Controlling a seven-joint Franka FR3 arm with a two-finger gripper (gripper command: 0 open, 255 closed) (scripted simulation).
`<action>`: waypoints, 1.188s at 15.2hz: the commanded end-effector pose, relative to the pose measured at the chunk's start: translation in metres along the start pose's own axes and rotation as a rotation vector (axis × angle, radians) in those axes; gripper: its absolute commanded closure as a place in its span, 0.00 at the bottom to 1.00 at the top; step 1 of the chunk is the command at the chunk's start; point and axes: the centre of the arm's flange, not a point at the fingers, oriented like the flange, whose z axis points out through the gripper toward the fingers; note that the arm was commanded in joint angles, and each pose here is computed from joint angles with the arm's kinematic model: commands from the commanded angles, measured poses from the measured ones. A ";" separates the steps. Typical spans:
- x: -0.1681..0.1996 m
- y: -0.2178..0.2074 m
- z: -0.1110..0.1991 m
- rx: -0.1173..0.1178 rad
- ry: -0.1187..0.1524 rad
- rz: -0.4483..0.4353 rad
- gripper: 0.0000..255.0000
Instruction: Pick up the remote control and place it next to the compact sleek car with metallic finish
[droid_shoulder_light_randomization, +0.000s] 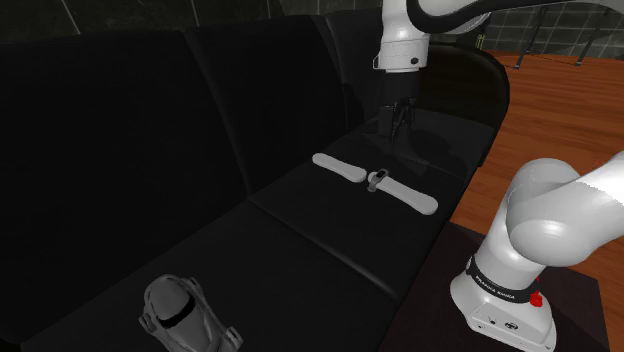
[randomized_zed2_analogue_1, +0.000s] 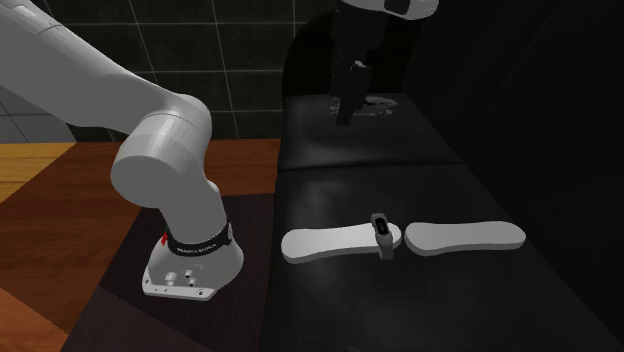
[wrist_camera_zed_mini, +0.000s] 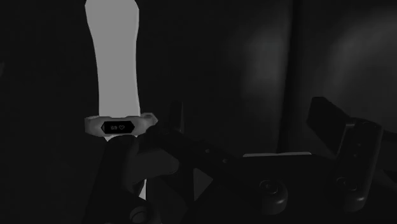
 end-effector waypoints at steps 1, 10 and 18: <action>0.000 0.000 0.000 0.000 0.000 0.000 0.00; 0.003 0.074 0.088 -0.039 0.004 -0.011 0.00; 0.007 0.131 0.155 -0.067 0.006 -0.019 0.00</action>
